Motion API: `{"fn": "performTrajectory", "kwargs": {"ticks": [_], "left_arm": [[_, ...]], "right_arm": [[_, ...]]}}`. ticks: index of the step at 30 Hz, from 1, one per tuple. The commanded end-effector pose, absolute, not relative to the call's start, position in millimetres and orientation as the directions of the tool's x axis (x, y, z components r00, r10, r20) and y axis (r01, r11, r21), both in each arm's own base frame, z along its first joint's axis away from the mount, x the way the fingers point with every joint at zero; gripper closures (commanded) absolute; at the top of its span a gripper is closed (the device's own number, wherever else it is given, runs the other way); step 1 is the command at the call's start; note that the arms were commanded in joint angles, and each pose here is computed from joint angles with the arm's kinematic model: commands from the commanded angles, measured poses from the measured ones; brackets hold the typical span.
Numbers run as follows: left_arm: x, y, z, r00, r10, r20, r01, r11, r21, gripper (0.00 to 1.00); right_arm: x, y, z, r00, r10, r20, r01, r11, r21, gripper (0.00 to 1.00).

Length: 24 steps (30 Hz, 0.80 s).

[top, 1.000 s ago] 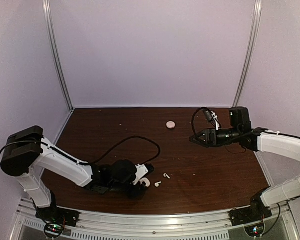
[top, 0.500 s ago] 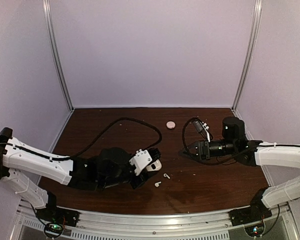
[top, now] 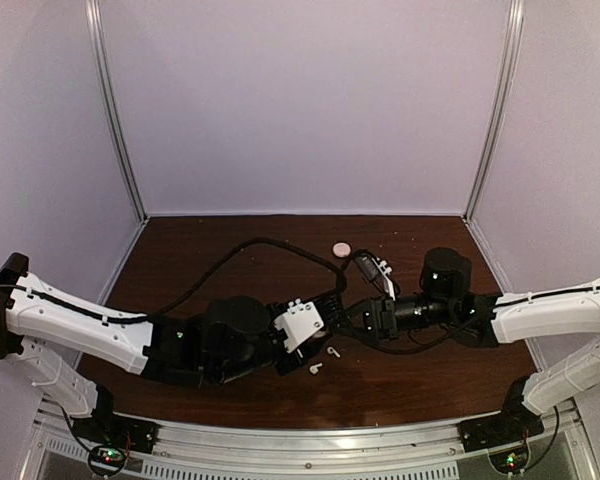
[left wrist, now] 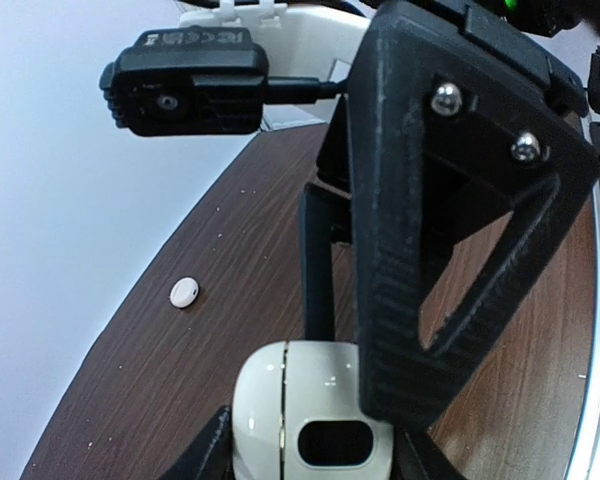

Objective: Insert the wireless bluetooth earbuds into the charging case
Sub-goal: Pass from the left arm to the right

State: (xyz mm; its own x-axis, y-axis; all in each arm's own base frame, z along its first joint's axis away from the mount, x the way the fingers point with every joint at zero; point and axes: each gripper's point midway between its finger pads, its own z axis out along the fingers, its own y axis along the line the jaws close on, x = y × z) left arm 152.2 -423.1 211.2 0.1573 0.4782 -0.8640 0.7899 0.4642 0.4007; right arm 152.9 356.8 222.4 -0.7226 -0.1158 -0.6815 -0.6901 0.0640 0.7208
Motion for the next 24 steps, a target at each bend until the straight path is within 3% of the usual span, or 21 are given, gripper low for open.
{"fn": "performTrajectory", "kwargs": {"ticks": [1,20,22,24], "left_arm": [[154.3,-431.6,244.6,0.199,0.397,-0.896,0.759,0.516,0.397,0.73],[156.3,-436.4,245.6,0.208,0.398,-0.894,0.742,0.531,0.409,0.72],[156.9,-434.9,246.2,0.202,0.395,-0.896,0.739,0.538,0.404,0.69],[157.8,-432.6,246.6,0.188,0.392,-0.901,0.738,0.549,0.393,0.58]], "right_arm": [[157.3,365.5,234.5,-0.711,-0.062,-0.700,-0.703,0.048,0.710,0.49],[155.3,373.4,232.0,-0.723,-0.060,-0.688,-0.690,0.044,0.722,0.83],[154.5,372.9,231.2,-0.724,-0.062,-0.687,-0.690,0.042,0.723,0.86],[153.6,372.2,231.7,-0.720,-0.064,-0.691,-0.694,0.040,0.719,0.88]]}}
